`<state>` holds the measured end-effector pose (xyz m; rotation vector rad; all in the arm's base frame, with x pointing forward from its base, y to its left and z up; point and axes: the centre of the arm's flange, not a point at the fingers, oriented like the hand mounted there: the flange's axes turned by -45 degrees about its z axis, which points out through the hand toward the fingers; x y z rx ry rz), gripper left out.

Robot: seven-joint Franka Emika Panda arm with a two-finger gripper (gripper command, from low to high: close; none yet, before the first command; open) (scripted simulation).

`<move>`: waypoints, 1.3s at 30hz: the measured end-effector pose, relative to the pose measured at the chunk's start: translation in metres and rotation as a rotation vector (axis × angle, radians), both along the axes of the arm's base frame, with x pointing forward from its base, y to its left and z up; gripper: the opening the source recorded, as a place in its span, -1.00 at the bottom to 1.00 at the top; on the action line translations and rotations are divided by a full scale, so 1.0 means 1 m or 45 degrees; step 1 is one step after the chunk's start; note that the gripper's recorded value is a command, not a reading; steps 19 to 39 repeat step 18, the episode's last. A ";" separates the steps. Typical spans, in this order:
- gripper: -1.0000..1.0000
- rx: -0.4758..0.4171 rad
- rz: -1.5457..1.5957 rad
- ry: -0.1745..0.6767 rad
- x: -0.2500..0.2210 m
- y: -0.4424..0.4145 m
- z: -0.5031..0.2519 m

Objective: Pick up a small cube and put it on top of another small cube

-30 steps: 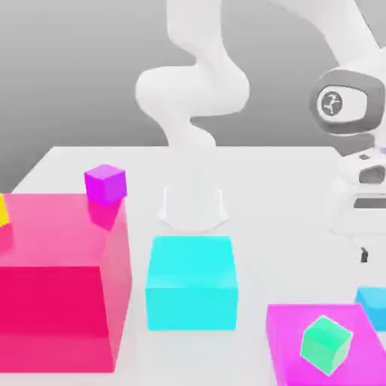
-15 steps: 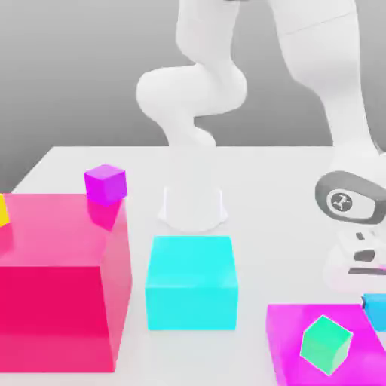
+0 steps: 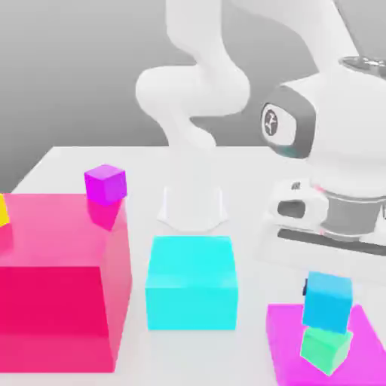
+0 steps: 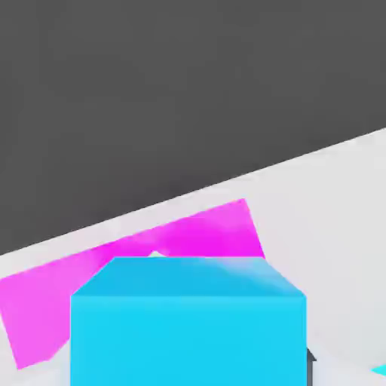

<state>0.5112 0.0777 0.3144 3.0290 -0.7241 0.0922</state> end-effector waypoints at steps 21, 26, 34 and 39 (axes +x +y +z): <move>1.00 0.073 -0.697 0.045 -0.140 -0.400 0.094; 1.00 0.073 -0.697 0.045 -0.140 -0.400 0.094; 1.00 0.073 -0.697 0.045 -0.140 -0.400 0.094; 1.00 0.073 -0.697 0.045 -0.140 -0.400 0.094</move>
